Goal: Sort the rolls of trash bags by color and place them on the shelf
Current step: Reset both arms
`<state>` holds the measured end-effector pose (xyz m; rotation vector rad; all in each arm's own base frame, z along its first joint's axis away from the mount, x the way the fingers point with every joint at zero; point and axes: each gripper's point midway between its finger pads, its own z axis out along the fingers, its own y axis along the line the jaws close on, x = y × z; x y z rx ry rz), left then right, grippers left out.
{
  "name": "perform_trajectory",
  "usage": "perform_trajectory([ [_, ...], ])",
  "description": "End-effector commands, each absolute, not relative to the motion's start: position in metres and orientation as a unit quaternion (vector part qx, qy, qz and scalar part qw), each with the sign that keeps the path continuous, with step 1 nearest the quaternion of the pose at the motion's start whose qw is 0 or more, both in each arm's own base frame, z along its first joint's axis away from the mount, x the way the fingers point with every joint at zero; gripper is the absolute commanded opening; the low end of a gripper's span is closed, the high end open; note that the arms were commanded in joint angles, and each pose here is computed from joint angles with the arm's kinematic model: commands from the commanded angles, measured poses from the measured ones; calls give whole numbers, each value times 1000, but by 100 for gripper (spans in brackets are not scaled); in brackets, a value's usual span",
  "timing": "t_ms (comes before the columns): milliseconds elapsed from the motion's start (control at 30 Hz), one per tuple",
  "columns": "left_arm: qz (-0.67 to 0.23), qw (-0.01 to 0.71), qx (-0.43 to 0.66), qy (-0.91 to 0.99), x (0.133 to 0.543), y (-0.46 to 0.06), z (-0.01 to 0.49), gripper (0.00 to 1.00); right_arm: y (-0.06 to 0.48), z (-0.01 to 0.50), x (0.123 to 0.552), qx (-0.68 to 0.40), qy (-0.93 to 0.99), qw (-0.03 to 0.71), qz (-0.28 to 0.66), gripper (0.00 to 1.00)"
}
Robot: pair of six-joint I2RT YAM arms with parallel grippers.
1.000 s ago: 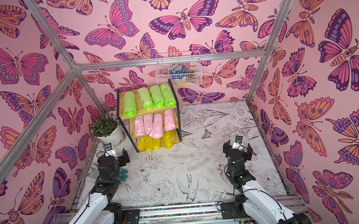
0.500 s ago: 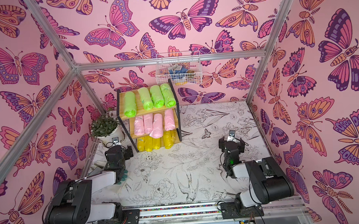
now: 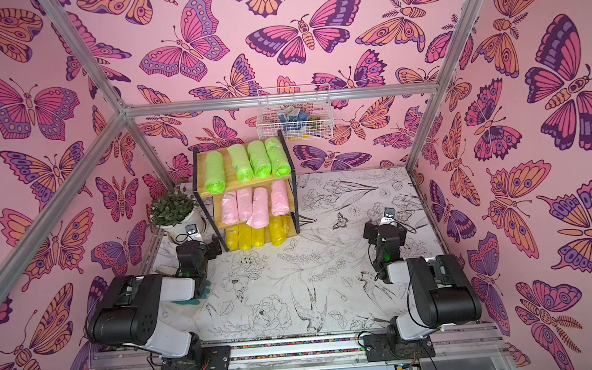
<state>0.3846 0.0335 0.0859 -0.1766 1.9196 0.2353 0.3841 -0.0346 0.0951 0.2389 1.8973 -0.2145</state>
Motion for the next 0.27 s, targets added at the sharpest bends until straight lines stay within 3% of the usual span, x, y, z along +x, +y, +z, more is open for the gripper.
perform_trajectory([
  [0,87,578,-54,810,386,22,93,100,-31,98,388,98,812,569,-83,99],
  [233,93,598,-51,795,390,19,101,100,-11,94,393,47,824,562,-44,99],
])
